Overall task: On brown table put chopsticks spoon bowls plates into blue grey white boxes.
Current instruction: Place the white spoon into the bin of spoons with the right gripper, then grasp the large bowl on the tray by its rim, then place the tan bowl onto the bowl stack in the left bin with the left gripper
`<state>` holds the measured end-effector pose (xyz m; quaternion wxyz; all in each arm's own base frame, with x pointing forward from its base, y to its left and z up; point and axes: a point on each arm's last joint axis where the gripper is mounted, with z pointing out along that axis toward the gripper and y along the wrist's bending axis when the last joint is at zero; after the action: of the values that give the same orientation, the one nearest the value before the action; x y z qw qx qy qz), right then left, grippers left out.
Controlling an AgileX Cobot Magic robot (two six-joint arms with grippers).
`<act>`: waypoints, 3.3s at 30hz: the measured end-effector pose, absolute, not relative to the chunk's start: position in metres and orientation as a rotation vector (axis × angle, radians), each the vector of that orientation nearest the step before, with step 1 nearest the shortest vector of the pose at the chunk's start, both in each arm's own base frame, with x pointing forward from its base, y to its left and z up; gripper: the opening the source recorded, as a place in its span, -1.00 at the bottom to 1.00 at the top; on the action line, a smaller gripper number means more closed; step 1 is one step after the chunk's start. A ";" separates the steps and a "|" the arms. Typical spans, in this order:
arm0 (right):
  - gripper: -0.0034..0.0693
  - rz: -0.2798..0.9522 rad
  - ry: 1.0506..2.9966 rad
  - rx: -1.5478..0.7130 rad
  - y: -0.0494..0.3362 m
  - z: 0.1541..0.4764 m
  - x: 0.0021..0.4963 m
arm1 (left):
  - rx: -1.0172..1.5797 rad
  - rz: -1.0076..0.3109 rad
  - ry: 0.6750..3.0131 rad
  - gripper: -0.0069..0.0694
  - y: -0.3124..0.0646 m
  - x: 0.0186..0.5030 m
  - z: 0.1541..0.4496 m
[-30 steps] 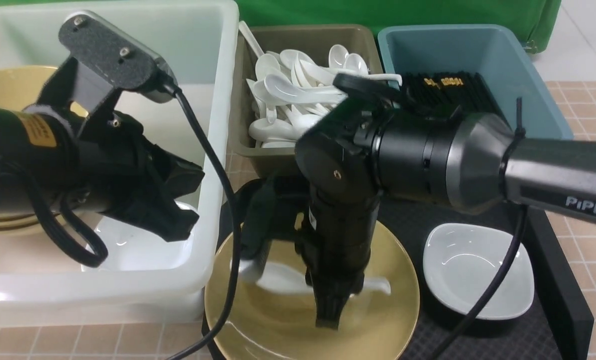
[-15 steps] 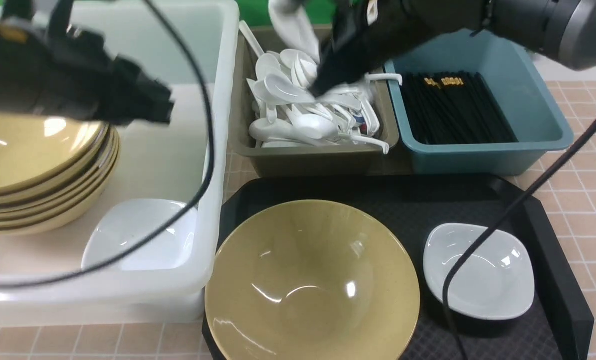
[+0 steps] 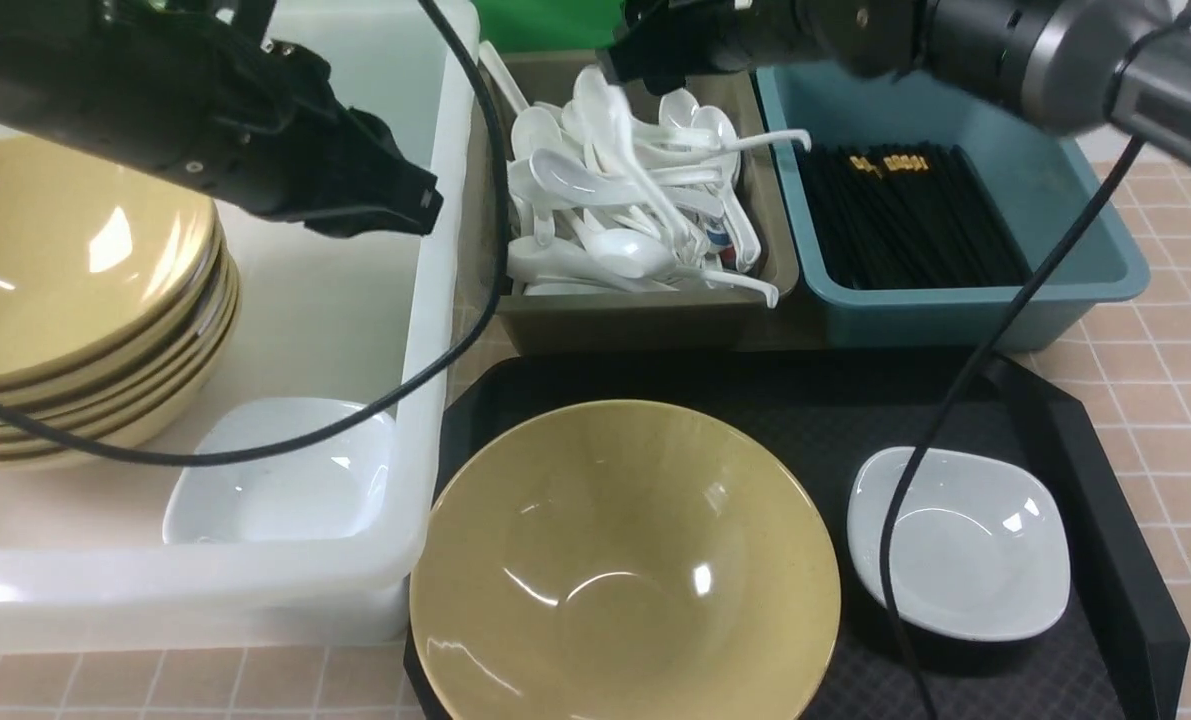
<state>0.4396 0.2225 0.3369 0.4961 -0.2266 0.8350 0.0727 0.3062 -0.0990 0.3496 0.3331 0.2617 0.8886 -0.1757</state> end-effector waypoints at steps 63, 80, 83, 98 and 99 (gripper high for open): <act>-0.81 0.173 2.014 -1.231 0.195 0.435 0.261 | 0.627 -0.571 2.476 -0.80 -0.091 0.344 0.387; -0.81 0.245 1.595 -1.453 0.282 0.433 0.231 | -0.472 -0.210 2.208 -0.80 0.112 0.235 0.389; -0.81 0.244 1.593 -1.455 0.282 0.433 0.231 | -0.563 -0.181 2.203 -0.80 0.132 0.240 0.373; -0.81 0.240 1.620 -1.483 0.281 0.430 0.230 | -0.620 -0.241 2.358 0.07 0.161 0.277 0.311; -0.81 0.240 1.621 -1.484 0.281 0.430 0.229 | -0.616 -0.240 2.363 0.16 0.161 0.277 0.311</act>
<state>0.2295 0.2809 0.4300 0.4488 -0.5998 0.6553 0.0970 0.2767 0.1613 0.3111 0.3370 -0.2365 0.9067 -0.0922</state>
